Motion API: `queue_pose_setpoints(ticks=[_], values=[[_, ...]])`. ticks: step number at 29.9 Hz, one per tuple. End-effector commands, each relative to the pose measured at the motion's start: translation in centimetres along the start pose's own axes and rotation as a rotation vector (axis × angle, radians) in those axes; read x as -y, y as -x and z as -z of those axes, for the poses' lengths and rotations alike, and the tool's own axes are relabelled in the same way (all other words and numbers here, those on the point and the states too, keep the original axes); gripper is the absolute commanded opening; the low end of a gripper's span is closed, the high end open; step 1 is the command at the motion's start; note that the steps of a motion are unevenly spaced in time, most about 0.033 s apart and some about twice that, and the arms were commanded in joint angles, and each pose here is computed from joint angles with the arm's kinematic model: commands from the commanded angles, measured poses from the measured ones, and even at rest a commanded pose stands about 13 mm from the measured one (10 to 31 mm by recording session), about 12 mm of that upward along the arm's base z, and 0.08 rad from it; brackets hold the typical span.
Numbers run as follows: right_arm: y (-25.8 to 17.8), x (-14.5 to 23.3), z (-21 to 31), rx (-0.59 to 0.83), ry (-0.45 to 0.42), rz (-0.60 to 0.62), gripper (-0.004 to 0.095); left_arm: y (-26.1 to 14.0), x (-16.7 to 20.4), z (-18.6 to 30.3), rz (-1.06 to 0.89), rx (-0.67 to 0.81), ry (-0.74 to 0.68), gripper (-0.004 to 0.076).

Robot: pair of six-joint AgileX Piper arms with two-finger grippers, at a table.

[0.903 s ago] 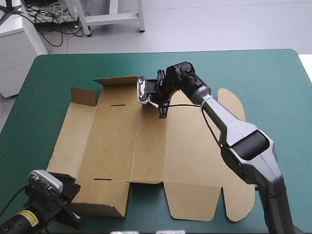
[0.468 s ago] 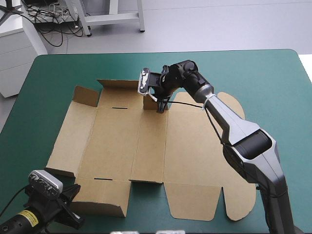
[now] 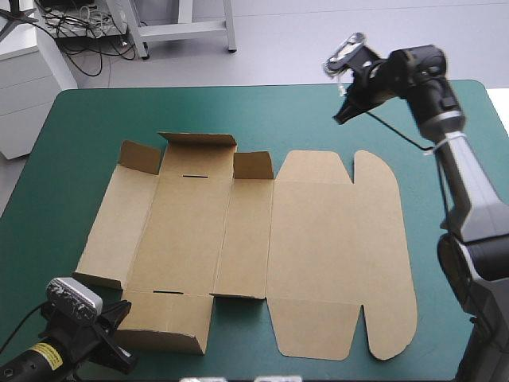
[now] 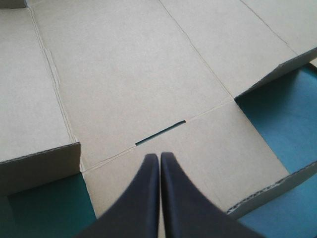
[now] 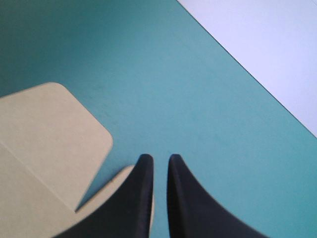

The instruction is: Fold the box

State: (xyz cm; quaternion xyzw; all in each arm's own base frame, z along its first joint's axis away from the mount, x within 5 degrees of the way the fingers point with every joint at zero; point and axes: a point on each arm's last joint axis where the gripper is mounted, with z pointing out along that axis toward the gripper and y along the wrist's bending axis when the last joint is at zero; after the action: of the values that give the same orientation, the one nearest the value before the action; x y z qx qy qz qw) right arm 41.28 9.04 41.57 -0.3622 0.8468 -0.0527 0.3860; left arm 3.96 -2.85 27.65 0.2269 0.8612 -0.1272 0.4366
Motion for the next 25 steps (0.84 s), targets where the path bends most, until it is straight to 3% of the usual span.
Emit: queue_pose_setpoints(ticks=[1, 6, 10, 14, 25], values=[[-1.7, 2.8, 6.9, 0.049, -0.123, -0.092, -0.0014, 1.3, 0.1, 0.4, 0.016, 0.08, -0.007, -0.001], [-7.4, 3.9, 10.4, -0.067, -0.145, -0.289, -0.0015, 1.3, 0.1, 0.4, 0.016, 0.08, -0.007, -0.001], [-11.9, 2.5, 13.4, -0.136, -0.064, -0.47, -0.0015, 1.3, 0.1, 0.4, 0.016, 0.08, -0.007, -0.001], [-16.0, 0.7, 15.6, -0.163, -0.122, -0.621, -0.0015, 1.3, 0.1, 0.4, 0.018, 0.08, -0.007, -0.001], [-22.0, -8.8, 18.4, -0.157, -0.128, -0.837, -0.0015, 2.7, 0.0, 0.8, 0.061, 0.086, -0.008, -0.001]])
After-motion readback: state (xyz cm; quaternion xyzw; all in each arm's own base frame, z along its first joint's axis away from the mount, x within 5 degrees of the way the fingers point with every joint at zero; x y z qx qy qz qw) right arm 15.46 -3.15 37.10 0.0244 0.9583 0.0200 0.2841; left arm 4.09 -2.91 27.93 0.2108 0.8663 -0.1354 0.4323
